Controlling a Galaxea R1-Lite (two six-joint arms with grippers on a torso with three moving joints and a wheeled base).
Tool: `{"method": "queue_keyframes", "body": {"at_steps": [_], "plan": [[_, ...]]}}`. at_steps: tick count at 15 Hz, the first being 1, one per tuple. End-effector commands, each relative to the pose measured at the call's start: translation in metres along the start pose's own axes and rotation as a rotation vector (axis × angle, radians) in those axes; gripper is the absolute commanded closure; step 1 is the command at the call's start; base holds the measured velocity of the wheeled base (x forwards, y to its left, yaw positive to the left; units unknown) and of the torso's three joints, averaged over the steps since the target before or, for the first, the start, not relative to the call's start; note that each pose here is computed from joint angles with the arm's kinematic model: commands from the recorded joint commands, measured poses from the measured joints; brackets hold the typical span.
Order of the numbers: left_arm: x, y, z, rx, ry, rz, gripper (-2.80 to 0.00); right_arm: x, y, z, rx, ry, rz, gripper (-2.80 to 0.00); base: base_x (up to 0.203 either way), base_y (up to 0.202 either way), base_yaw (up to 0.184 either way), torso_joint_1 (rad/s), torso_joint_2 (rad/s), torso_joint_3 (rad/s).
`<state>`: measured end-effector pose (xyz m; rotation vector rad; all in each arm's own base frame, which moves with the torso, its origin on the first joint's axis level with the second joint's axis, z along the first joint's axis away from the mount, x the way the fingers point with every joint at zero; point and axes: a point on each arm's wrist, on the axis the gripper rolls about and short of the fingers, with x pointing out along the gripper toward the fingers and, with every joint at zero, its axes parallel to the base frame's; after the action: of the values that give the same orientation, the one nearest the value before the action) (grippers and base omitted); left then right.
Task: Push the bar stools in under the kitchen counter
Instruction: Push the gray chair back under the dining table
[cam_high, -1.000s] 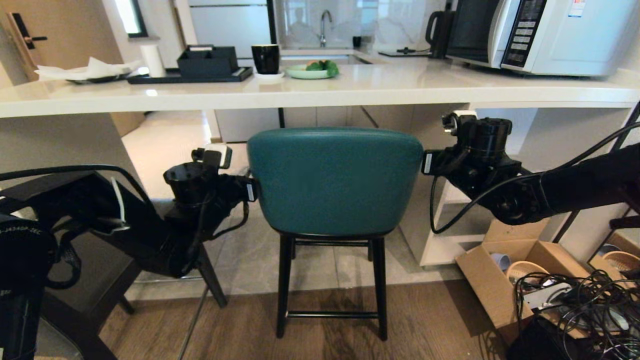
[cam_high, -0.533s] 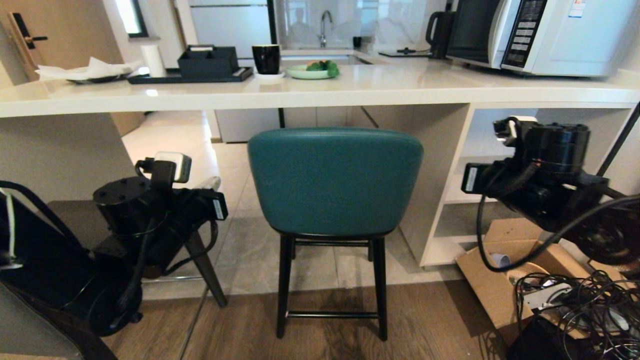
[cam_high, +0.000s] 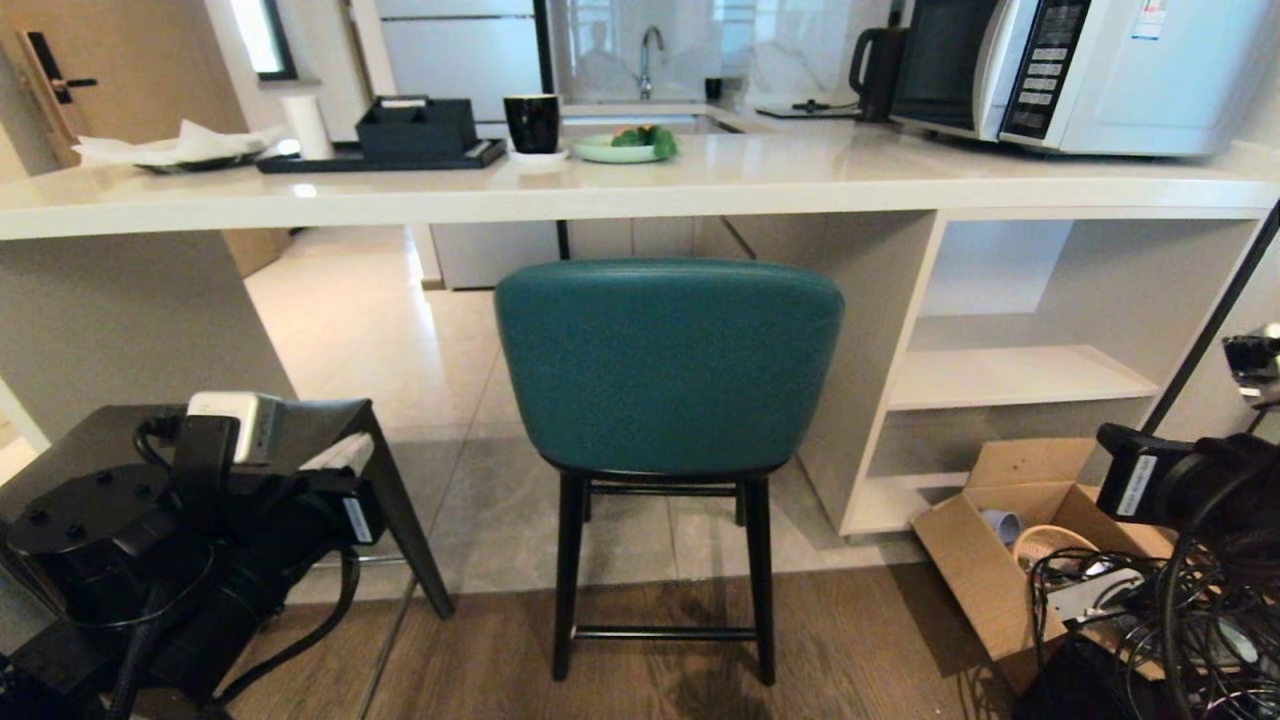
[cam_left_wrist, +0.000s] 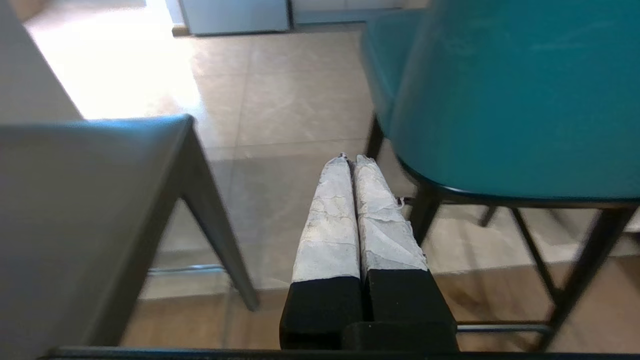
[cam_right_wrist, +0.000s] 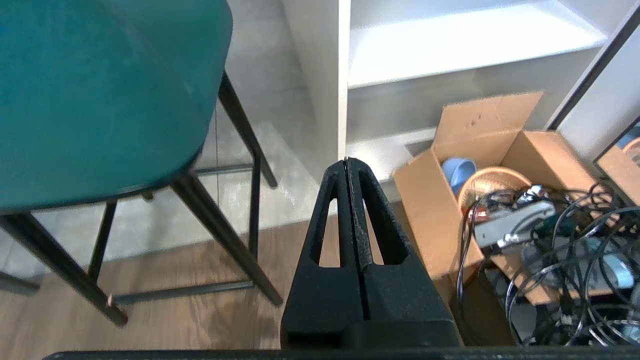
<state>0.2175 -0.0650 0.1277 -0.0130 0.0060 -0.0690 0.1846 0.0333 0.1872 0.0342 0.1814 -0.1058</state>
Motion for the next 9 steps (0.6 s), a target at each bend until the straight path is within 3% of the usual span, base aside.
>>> {"method": "queue_keyframes", "body": {"at_steps": [1, 9], "plan": [[-0.0051, -0.0045, -0.0003, -0.007, -0.001, -0.009, 0.0, -0.0096, -0.0028, 0.0, 0.018, -0.021, 0.003, 0.0, 0.125, 0.0, -0.002, -0.006, 0.0, 0.001], [-0.0035, -0.0092, 0.0011, -0.015, -0.01, -0.013, 0.0, -0.0052, 0.0012, -0.0035, 0.017, -0.001, 0.018, 0.0, 0.192, 0.0, 0.002, 0.005, 0.0, 0.002]]}}
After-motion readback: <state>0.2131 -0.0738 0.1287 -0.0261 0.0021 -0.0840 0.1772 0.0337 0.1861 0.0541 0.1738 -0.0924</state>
